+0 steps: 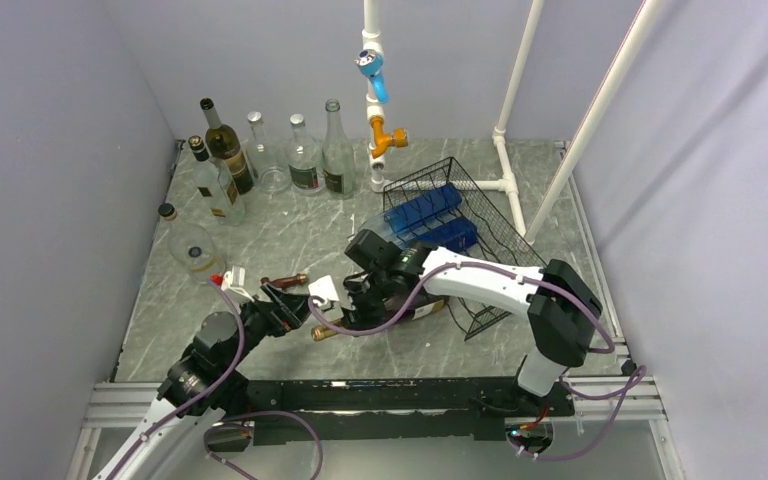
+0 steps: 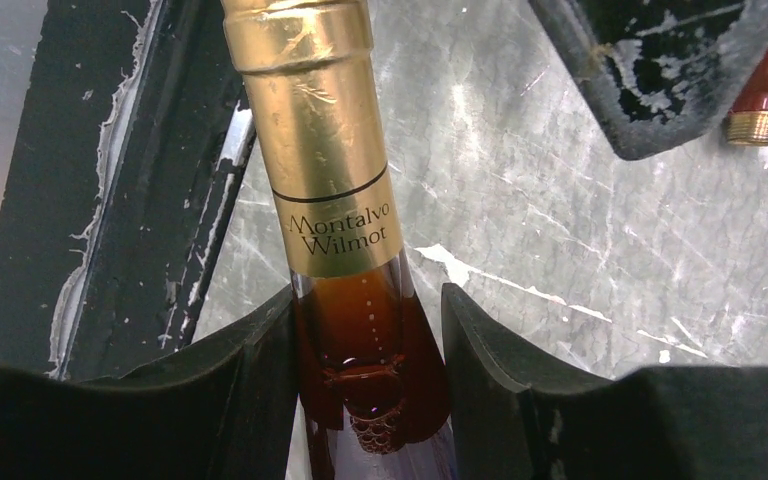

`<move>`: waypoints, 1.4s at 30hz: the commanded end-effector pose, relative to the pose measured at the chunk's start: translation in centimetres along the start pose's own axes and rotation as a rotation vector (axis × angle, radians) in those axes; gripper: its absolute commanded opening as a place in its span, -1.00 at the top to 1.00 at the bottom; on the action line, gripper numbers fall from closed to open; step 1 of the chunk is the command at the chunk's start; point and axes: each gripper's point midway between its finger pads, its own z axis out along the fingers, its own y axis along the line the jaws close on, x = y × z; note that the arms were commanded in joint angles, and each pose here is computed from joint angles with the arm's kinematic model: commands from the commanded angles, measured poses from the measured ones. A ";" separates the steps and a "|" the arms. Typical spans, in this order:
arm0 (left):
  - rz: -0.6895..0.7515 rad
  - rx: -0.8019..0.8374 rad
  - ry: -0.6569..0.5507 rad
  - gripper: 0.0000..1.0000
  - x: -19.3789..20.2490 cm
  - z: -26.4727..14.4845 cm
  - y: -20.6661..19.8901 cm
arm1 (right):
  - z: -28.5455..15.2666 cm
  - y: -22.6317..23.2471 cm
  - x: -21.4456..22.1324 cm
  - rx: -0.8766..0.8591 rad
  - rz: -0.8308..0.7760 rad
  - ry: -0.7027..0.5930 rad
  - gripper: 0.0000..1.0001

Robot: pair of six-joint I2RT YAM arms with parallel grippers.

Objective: Take the wine bottle off the wine rack
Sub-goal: Pick up the wine bottle from the wine rack.

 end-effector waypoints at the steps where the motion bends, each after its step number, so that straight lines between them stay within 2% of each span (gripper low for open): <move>1: 0.032 0.197 -0.063 -0.99 -1.9 -1.0 -4.6 | -3.4 -0.1 -4.9 0.026 -0.018 -0.144 1.00; 10: 0.069 0.300 -0.116 -0.99 -3.1 -2.1 -6.9 | -5.1 -1.0 -6.3 0.044 0.041 -0.216 1.00; 19: 0.059 0.420 -0.146 -0.98 -3.7 -2.3 -9.2 | -5.0 -2.0 -7.2 0.051 0.100 -0.249 1.00; 32: 0.058 0.477 -0.158 -0.72 -3.9 -2.0 -10.2 | -5.7 -3.0 -8.9 0.030 0.174 -0.327 1.00; 42: 0.076 0.509 -0.131 -0.66 -3.4 -1.1 -10.9 | -6.4 -3.7 -9.1 0.016 0.241 -0.379 1.00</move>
